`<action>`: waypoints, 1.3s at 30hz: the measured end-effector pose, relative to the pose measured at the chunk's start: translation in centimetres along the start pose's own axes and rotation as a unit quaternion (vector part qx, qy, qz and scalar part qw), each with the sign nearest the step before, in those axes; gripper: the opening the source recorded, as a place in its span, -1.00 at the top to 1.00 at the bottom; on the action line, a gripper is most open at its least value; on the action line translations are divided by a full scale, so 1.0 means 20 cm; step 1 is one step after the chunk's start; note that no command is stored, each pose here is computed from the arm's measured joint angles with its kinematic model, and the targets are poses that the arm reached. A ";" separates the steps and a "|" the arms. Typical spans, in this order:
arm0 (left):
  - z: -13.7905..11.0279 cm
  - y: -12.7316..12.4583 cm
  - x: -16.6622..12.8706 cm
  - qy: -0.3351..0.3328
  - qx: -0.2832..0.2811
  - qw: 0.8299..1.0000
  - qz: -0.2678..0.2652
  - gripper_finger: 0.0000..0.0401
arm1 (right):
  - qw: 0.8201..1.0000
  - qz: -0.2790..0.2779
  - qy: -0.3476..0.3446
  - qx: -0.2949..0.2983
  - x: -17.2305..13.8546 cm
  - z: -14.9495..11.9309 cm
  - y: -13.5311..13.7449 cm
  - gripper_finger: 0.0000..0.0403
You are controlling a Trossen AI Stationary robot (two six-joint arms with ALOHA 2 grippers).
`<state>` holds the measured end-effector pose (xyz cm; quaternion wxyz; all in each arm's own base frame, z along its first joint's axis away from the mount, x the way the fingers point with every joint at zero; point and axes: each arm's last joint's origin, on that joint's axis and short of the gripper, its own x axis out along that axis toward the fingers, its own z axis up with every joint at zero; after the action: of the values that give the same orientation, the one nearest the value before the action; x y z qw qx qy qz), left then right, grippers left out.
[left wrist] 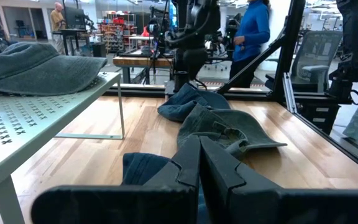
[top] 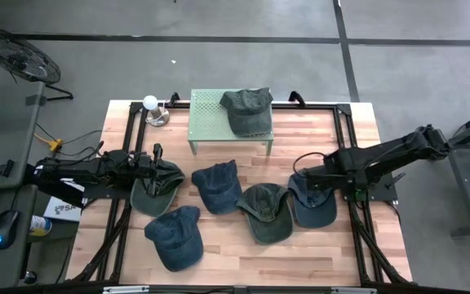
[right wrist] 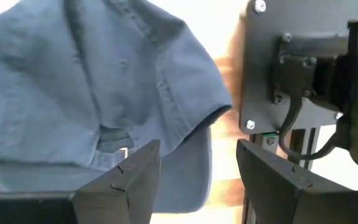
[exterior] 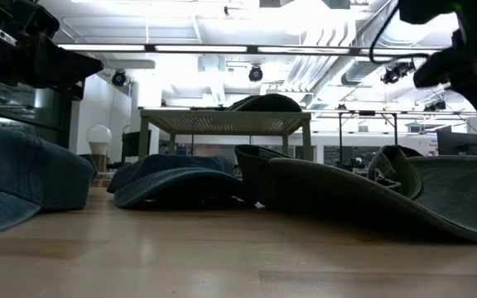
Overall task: Pick & Place hat
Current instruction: Put the right blue cap on the shelf
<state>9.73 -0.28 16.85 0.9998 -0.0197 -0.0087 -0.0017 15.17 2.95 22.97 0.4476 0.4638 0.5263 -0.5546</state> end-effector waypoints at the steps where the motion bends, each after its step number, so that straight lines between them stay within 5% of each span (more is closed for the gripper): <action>1: 0.00 0.00 0.00 0.000 0.000 1.000 0.000 0.97 | 1.000 -0.004 0.004 0.006 0.02 0.00 0.00 -0.01; 7: 0.00 0.00 0.00 0.000 0.000 1.000 0.000 0.97 | 0.999 -0.012 0.017 0.042 0.14 0.00 0.00 -0.01; 39: 0.00 0.00 0.00 0.000 0.000 1.000 0.000 0.97 | 0.980 -0.045 0.032 0.190 0.18 0.06 0.05 -0.01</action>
<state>9.73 -0.28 16.85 0.9998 -0.0196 -0.0087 -0.0015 15.44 1.69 19.37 0.3086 0.5337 0.4457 -0.6490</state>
